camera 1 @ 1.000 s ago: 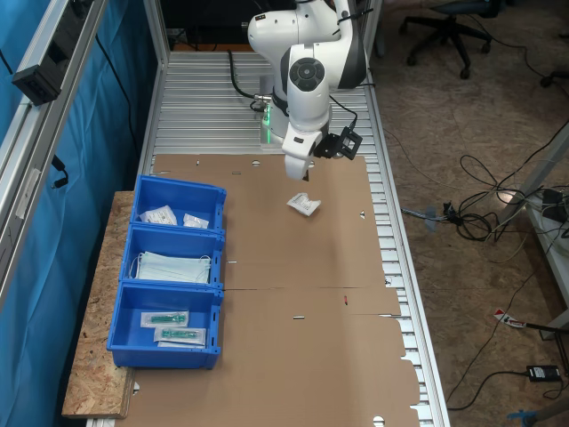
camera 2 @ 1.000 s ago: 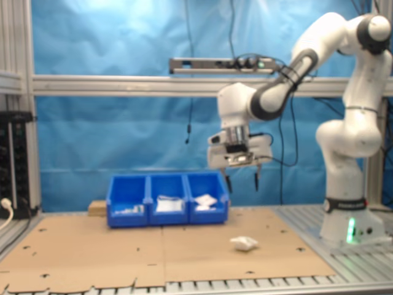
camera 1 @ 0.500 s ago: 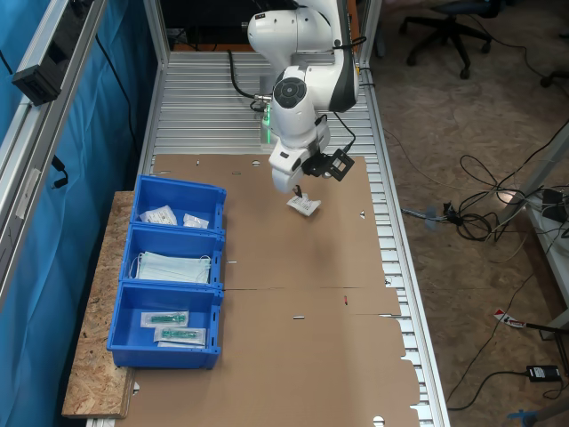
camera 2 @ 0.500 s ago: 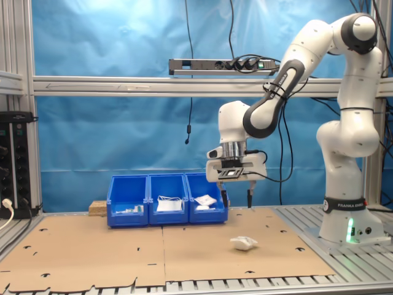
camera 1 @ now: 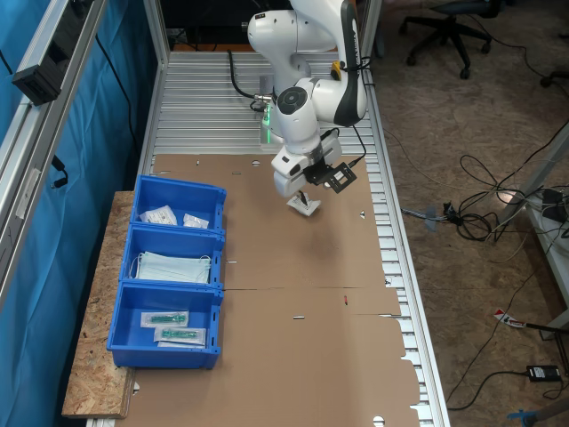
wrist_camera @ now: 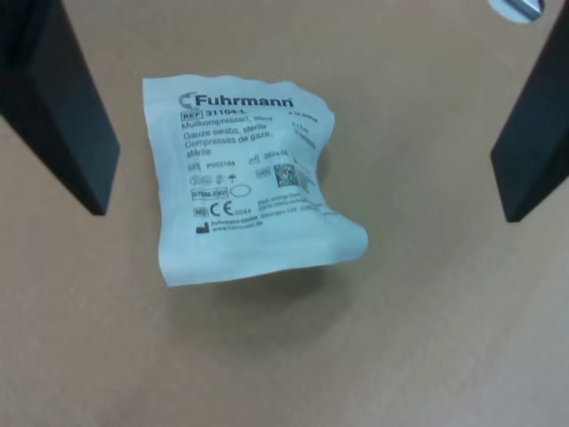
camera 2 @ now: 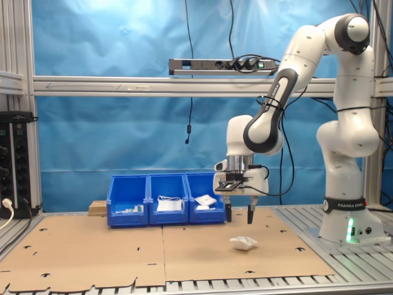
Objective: Pick and place sorting task of medical equipment.
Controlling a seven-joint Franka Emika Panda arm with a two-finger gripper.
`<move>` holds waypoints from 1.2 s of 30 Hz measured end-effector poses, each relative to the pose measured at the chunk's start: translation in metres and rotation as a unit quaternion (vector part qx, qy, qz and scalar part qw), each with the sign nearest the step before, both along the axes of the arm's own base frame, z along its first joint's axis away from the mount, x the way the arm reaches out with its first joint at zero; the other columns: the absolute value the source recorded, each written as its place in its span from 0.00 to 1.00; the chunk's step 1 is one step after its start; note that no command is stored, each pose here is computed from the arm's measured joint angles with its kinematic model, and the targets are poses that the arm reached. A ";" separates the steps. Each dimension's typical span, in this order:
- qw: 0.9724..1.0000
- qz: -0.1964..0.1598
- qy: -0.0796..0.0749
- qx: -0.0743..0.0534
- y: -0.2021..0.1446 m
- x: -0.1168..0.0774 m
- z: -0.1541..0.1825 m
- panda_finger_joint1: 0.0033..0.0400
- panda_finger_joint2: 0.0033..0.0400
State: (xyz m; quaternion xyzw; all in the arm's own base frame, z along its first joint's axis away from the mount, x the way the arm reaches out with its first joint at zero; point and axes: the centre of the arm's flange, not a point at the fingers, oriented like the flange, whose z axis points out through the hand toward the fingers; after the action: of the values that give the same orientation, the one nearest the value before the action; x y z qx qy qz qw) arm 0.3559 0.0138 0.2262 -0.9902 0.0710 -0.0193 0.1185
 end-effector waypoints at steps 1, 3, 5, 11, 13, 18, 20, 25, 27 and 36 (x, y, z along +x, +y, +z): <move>1.000 -0.007 -0.001 0.000 0.000 -0.001 -0.002 1.00 1.00; 1.000 -0.022 -0.002 -0.001 0.000 -0.002 -0.007 1.00 1.00; 0.999 -0.036 -0.003 -0.003 -0.001 -0.003 -0.012 1.00 1.00; 0.997 -0.077 0.001 -0.016 -0.008 -0.013 -0.030 1.00 1.00; 0.996 -0.085 0.005 -0.020 -0.010 -0.017 -0.035 1.00 1.00; 0.994 -0.100 0.013 -0.030 -0.014 -0.028 -0.046 1.00 1.00; 0.994 -0.105 0.015 -0.033 -0.016 -0.031 -0.049 1.00 1.00; 0.993 -0.113 0.013 -0.039 -0.018 -0.032 -0.051 1.00 1.00; 0.992 -0.116 0.012 -0.041 -0.019 -0.032 -0.051 1.00 1.00; 0.991 -0.123 0.006 -0.046 -0.020 -0.032 -0.051 1.00 1.00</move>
State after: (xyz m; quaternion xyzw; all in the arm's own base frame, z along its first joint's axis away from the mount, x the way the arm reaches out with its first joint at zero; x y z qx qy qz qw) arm 0.3239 -0.0063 0.1753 -0.9785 0.1917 -0.0315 0.0689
